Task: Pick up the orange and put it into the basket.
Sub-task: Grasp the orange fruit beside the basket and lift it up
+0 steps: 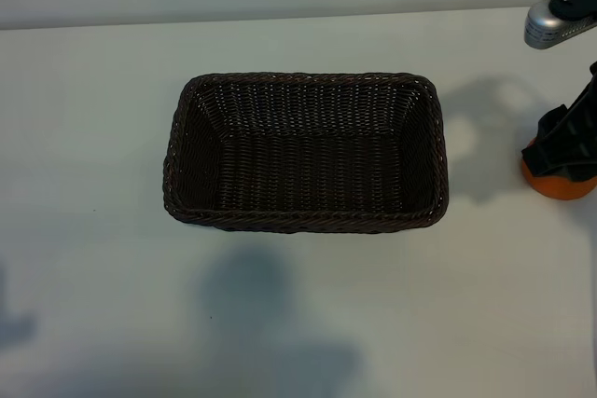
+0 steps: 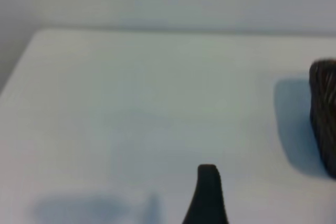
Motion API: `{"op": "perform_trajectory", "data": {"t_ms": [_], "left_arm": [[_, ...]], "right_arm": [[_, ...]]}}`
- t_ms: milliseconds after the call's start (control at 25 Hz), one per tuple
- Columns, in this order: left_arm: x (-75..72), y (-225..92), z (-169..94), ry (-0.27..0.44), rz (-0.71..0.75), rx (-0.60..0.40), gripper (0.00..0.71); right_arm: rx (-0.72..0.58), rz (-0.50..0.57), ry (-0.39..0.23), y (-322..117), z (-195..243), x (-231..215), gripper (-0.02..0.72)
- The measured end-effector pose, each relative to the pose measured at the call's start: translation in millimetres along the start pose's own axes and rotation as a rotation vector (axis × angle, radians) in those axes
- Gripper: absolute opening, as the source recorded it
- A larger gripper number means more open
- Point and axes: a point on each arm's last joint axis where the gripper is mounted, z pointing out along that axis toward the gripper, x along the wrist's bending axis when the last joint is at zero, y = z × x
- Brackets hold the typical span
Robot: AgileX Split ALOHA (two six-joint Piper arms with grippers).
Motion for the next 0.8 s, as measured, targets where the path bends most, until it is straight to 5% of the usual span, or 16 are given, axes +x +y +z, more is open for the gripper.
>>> {"op": "perform_trajectory", "data": {"t_ms": [280, 800], "left_arm": [[1.1, -42.6, 13.8, 0.003, -0.034, 0.128, 0.594], [5.1, -60.1, 18.5, 0.029, -0.006, 0.229, 0.593]], "right_arm": [[-0.001, -0.001, 0.000, 0.1, 0.0, 0.0, 0.558], [-0.004, -0.002, -0.001, 0.4, 0.0, -0.1, 0.558]]}}
